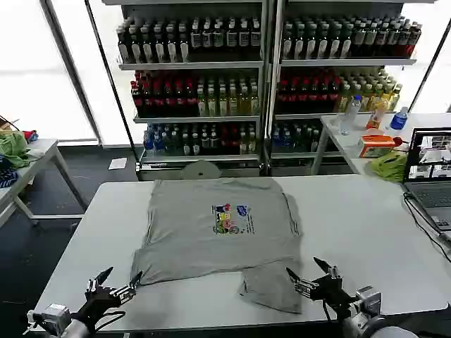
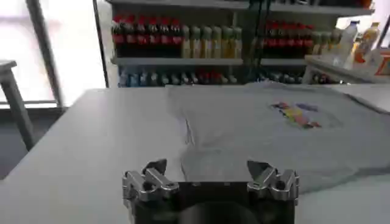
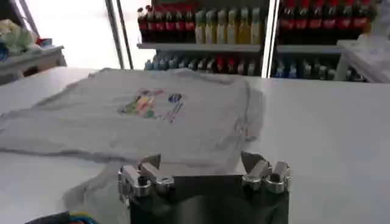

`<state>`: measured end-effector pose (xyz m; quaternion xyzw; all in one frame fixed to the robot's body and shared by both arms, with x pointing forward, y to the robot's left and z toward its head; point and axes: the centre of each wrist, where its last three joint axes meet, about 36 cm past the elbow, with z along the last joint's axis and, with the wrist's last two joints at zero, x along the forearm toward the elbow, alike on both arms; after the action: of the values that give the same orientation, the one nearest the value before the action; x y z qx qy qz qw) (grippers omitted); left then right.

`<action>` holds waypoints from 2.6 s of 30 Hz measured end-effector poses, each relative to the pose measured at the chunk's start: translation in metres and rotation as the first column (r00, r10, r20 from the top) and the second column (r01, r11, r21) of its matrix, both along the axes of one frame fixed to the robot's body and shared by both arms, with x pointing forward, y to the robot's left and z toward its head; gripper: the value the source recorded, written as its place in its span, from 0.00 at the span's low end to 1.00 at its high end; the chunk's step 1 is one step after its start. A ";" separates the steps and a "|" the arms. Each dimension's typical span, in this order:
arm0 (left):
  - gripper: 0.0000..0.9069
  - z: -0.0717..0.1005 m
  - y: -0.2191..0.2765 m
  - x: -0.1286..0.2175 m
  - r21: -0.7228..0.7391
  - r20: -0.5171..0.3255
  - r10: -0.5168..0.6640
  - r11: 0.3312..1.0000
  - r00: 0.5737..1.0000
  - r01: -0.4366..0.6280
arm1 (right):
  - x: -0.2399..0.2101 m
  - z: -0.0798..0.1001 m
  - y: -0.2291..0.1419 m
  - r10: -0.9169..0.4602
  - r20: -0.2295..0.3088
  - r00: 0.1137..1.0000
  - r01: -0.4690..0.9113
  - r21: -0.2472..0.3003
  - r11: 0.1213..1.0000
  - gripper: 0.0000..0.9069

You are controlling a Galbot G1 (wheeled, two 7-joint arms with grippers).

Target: Fold and organize the clothes.

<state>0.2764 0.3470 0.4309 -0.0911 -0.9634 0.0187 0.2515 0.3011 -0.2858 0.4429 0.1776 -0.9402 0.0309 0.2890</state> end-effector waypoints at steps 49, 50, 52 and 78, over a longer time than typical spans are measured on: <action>0.01 -0.034 -0.002 0.013 -0.097 -0.138 0.009 0.995 0.990 -0.022 | -0.012 -0.015 0.023 0.011 -0.121 0.993 -0.002 0.075 0.997 0.00; 0.01 -0.033 -0.002 0.014 -0.099 -0.134 0.011 0.995 0.991 -0.024 | -0.012 -0.015 0.021 0.013 -0.115 0.993 -0.005 0.077 0.997 0.00; 0.01 -0.033 -0.004 0.014 -0.106 -0.131 0.013 0.994 0.991 -0.027 | -0.012 -0.013 0.017 0.020 -0.101 0.995 -0.012 0.083 0.996 0.00; 0.01 0.009 -0.013 -0.020 -0.105 -0.056 0.046 0.993 0.997 -0.051 | -0.040 0.023 0.004 0.163 0.019 0.986 -0.164 0.153 0.974 0.00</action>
<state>0.2564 0.3336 0.4398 -0.0803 -0.9559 0.0785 0.2715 0.2612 -0.2819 0.4659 0.2762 -0.9229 -0.0176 0.2677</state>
